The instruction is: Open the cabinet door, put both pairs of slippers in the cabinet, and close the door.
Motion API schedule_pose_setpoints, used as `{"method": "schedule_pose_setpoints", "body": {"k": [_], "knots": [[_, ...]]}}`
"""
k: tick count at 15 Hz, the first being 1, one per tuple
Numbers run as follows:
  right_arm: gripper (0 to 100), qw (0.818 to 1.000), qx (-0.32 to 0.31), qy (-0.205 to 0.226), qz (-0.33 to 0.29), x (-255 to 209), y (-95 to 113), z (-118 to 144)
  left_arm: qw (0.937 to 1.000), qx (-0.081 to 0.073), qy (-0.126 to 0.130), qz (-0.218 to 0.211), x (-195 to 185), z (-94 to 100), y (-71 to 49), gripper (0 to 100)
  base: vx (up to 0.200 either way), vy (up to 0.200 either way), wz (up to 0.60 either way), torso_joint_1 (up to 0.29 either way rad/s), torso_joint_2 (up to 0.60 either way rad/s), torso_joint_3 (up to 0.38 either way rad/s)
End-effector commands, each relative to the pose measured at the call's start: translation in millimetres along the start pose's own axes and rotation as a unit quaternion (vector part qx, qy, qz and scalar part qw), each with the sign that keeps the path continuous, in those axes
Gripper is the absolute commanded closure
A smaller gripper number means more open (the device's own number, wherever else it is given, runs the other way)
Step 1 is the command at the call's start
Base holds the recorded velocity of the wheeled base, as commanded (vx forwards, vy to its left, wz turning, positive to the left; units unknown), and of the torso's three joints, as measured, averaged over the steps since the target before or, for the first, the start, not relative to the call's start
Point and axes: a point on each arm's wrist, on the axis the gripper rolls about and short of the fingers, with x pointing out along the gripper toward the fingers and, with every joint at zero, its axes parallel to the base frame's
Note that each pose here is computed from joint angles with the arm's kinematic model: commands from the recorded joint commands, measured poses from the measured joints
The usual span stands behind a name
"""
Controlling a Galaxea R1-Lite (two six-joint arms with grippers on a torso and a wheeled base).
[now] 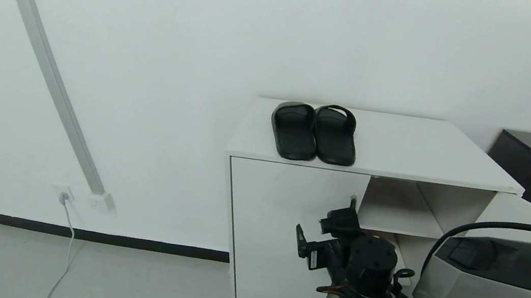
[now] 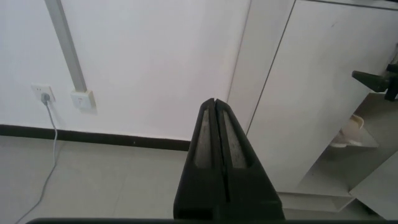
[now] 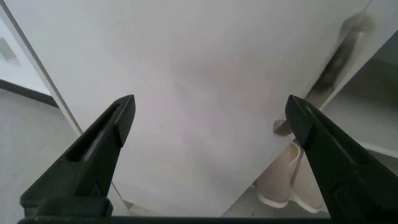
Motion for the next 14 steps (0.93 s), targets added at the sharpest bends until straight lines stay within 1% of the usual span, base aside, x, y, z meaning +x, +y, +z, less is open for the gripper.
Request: {"method": "schedule_pose_setpoints", "body": {"k": [1,5,11,14], "knots": [[0,1.000,-0.001,0.002,0.000,0.2,0.2,-1.5,1.0000,0.000,0.000,0.000,0.1,0.1,0.0,100,0.000,0.000,0.00,0.227,-0.53,-0.315],[0,1.000,-0.002,0.002,0.000,0.2,0.2,-1.5,1.0000,0.000,0.000,0.001,0.1,0.1,0.0,100,0.000,0.000,0.00,0.221,-0.54,-0.314],[0,1.000,-0.005,0.007,-0.001,-0.4,-0.6,-4.6,1.0000,0.001,0.000,0.001,0.1,0.1,0.0,100,0.000,0.000,0.00,0.258,-0.59,-0.334],[0,1.000,-0.008,0.011,0.001,0.5,-0.9,-9.9,1.0000,0.000,0.000,0.000,0.1,0.1,0.0,100,0.000,0.000,0.00,0.189,-0.42,-0.227]]}}
